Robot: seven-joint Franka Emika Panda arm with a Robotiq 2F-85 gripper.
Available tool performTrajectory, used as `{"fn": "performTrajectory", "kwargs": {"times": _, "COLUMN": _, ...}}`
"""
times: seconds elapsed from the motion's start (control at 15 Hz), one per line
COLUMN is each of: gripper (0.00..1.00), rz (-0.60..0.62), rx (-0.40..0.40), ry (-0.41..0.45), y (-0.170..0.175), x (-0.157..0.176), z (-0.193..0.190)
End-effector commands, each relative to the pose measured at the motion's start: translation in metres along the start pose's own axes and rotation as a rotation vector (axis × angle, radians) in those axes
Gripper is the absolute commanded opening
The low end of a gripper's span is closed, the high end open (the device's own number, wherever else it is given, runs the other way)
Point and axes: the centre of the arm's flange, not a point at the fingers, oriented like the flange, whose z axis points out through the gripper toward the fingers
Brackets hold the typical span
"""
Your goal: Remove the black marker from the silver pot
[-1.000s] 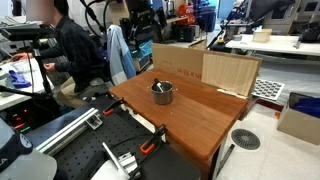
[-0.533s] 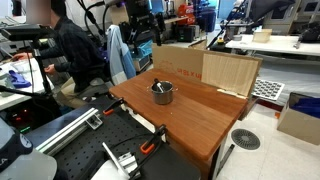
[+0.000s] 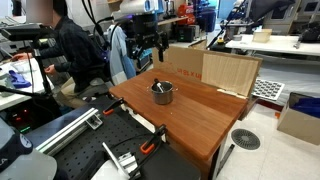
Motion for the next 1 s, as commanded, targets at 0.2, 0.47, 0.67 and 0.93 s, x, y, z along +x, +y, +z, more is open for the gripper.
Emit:
{"fn": "performTrajectory", "kwargs": {"times": 0.2, "gripper": 1.00, "rz": 0.023, "rx": -0.066, "ry": -0.117, "y": -0.010, "x": -0.002, "z": 0.041}}
{"fn": "performTrajectory", "kwargs": {"times": 0.47, "gripper": 1.00, "rz": 0.008, "rx": -0.029, "ry": -0.116, "y": -0.017, "x": -0.002, "z": 0.054}}
{"fn": "performTrajectory", "kwargs": {"times": 0.67, "gripper": 1.00, "rz": 0.020, "rx": -0.003, "ry": -0.114, "y": -0.026, "x": 0.000, "z": 0.061}}
{"fn": "performTrajectory", "kwargs": {"times": 0.93, "gripper": 1.00, "rz": 0.036, "rx": 0.003, "ry": -0.110, "y": -0.037, "x": 0.001, "z": 0.077}}
